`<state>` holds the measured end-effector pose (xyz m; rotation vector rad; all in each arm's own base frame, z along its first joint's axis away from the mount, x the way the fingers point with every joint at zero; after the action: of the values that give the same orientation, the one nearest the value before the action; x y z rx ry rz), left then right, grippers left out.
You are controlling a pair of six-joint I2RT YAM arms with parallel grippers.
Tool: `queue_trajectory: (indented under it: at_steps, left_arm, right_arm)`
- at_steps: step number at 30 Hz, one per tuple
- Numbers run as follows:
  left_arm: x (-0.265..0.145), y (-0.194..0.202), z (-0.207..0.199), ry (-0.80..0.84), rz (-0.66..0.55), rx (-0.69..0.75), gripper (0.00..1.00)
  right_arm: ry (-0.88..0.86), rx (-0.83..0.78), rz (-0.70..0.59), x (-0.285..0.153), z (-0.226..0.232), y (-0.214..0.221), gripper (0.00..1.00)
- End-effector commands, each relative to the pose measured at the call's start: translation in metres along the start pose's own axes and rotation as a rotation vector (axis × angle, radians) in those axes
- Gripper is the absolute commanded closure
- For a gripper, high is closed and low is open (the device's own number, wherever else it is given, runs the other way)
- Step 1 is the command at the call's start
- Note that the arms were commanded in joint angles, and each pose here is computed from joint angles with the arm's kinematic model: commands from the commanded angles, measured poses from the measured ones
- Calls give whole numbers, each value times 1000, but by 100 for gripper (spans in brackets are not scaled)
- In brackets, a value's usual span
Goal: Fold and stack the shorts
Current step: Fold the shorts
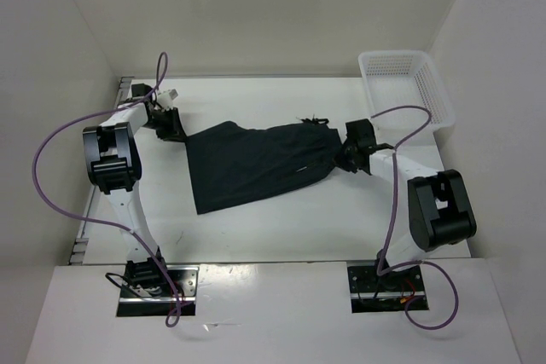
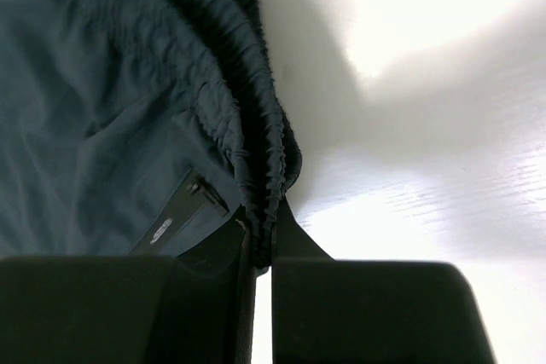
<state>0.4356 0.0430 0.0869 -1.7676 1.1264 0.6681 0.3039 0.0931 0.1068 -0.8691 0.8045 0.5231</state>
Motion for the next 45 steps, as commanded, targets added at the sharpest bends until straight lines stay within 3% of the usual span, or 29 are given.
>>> queue_trajectory:
  at_steps: [1,6,11,14,15,17,18,22,31,35,40,45]
  left_arm:
    - [-2,9,-6,0,55,11,72]
    - [8,10,-10,8,79,20,73]
    - [17,11,-8,-8,101,19,73]
    - [18,12,-7,-17,111,14,73]
    - [23,15,-9,-14,125,18,73]
    - [22,12,-10,-13,117,22,73]
    - [27,15,-11,-19,138,23,73]
    - [27,16,-12,-19,138,23,73]
    - [29,19,-10,-19,156,14,73]
    - [30,22,-9,-19,164,10,73]
    - [30,22,-9,-19,164,10,73]
    - [30,22,-10,-10,164,9,73]
  right_arm:
    - [3,-131,-180,-28,36,-30,100]
    - [-18,-424,-310,-59,108,-18,100]
    - [-58,-741,-334,-71,170,18,100]
    - [-140,-977,-365,-83,226,54,100]
    - [-151,-1138,-337,-75,236,86,100]
    - [-192,-1258,-361,-81,262,108,100]
    - [-202,-1403,-345,-74,268,138,100]
    - [-298,-1598,-298,-66,285,193,100]
    - [-365,-1605,-165,-41,276,226,100]
    - [-361,-1533,-207,-46,290,227,100]
    - [-315,-1406,-367,-66,320,205,100]
    - [-358,-1411,-331,-61,322,208,100]
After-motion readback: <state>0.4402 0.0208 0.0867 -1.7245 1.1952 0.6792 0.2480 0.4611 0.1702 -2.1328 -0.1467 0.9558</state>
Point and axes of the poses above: each gripper's point midway between its finger pads, its own x axis out along the fingers, its own z axis along the line the jaws close on, y = z × x, the point moved 8 cm from there along -x, back along the fingers, and after that the axes turned 2 degrees about -x, right-handed, at the moved point
